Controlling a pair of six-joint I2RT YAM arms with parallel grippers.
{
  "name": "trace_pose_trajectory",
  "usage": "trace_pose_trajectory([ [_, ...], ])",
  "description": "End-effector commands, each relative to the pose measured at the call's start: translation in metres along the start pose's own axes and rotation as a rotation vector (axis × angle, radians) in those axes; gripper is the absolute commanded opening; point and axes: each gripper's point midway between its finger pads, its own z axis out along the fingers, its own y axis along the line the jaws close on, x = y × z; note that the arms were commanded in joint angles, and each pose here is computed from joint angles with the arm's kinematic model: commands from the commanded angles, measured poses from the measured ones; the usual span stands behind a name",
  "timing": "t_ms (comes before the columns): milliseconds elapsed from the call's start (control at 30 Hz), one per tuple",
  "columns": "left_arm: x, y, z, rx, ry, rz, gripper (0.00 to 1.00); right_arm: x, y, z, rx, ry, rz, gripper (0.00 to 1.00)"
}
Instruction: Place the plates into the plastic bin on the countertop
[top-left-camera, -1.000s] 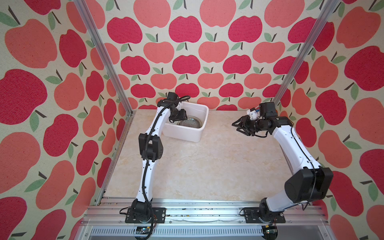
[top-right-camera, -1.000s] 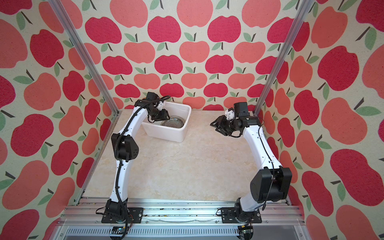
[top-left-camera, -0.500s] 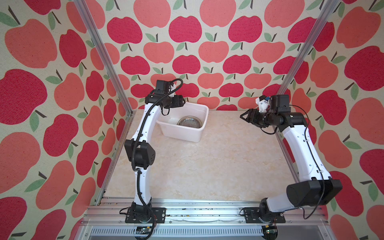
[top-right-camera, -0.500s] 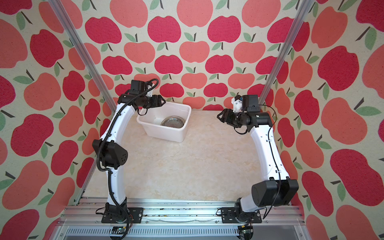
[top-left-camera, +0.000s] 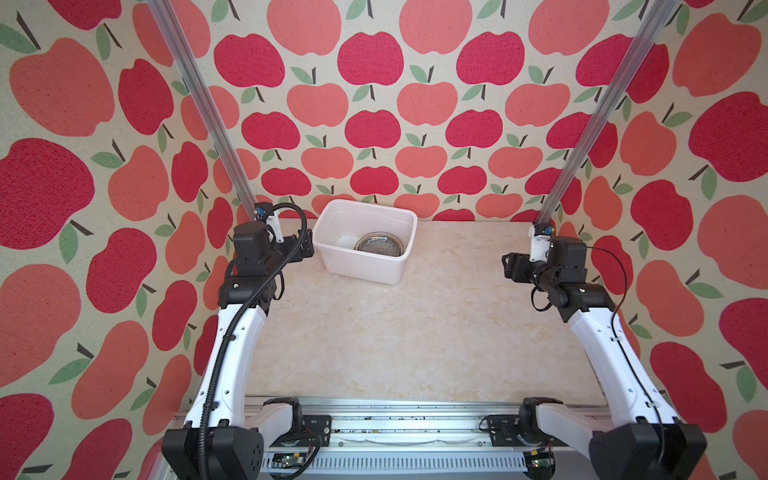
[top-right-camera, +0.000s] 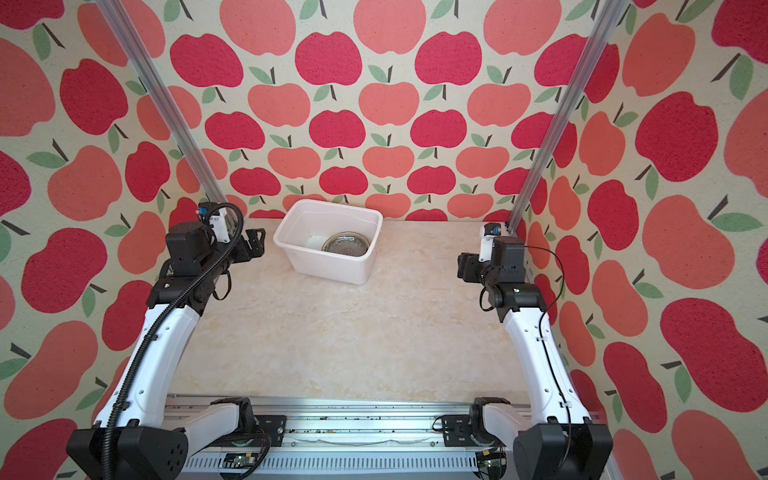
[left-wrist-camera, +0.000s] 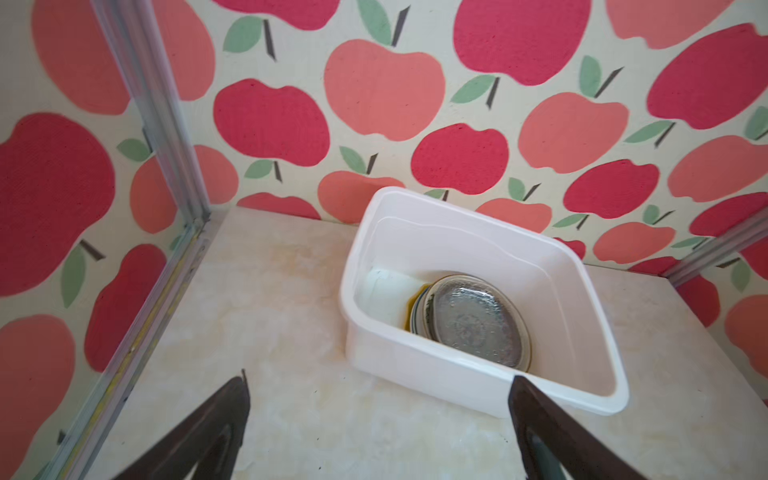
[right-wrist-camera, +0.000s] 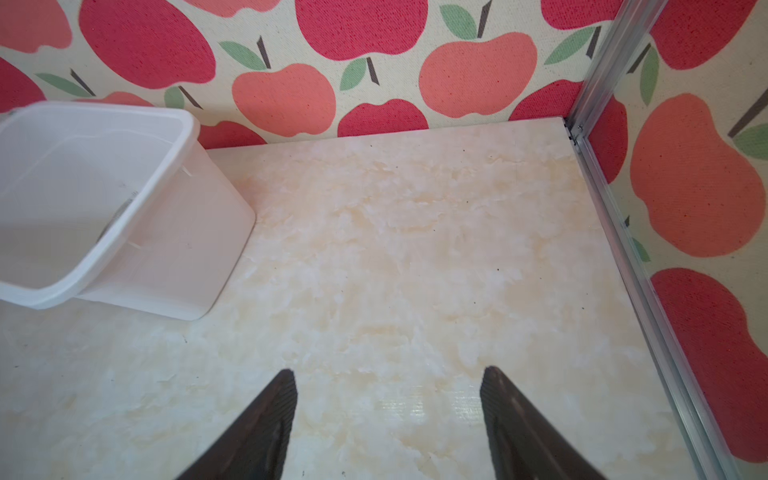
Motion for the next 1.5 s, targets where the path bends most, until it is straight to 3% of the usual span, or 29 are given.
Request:
trace_pose_trajectory([
  [0, 0.046, 0.036, 0.0, -0.13, 0.04, -0.063, 0.99, -0.016, -0.015, 0.003, 0.085, -0.198, -0.106, 0.74],
  [133, 0.095, 0.07, -0.003, -0.263, 0.007, -0.113, 0.99, 0.015, -0.029, 0.018, 0.155, -0.257, -0.12, 0.76],
  [233, 0.126, 0.09, -0.004, -0.337, -0.029, -0.138, 0.99, 0.046, -0.036, 0.03, 0.184, -0.214, -0.144, 0.78],
  [433, 0.164, 0.098, 0.019, -0.331, 0.045, -0.134, 0.99, 0.091, -0.038, 0.053, 0.174, -0.15, -0.147, 0.79],
  [667, 0.169, 0.103, 0.05, -0.314, 0.061, -0.109, 0.99, 0.11, -0.039, 0.076, 0.166, -0.134, -0.117, 0.8],
  [933, 0.171, 0.099, 0.087, -0.238, 0.038, -0.062, 0.99, 0.096, -0.028, 0.11, 0.092, -0.126, -0.166, 0.82],
  [1133, 0.153, 0.1, 0.109, -0.177, -0.04, -0.011, 0.99, 0.097, -0.035, 0.116, 0.093, -0.159, -0.159, 0.84],
  [1167, 0.158, 0.101, 0.113, -0.151, -0.018, -0.02, 0.99, 0.1, -0.036, 0.116, 0.097, -0.166, -0.154, 0.88],
  [1200, 0.156, 0.098, 0.117, -0.136, -0.018, -0.007, 0.99, 0.102, -0.035, 0.117, 0.095, -0.179, -0.155, 0.99],
  [1233, 0.158, 0.094, 0.119, -0.122, 0.007, 0.001, 0.99, 0.104, -0.034, 0.117, 0.086, -0.189, -0.159, 0.99],
  [1367, 0.182, 0.055, 0.121, 0.007, -0.032, 0.17, 0.99, 0.11, -0.039, 0.115, 0.117, -0.223, -0.147, 0.99],
  [1400, 0.179, 0.055, 0.116, -0.001, -0.096, 0.175, 0.99, 0.11, -0.041, 0.115, 0.124, -0.216, -0.143, 0.99],
  [1467, 0.174, 0.07, 0.114, -0.085, -0.112, 0.141, 0.99, 0.108, -0.041, 0.115, 0.126, -0.226, -0.146, 0.99],
])
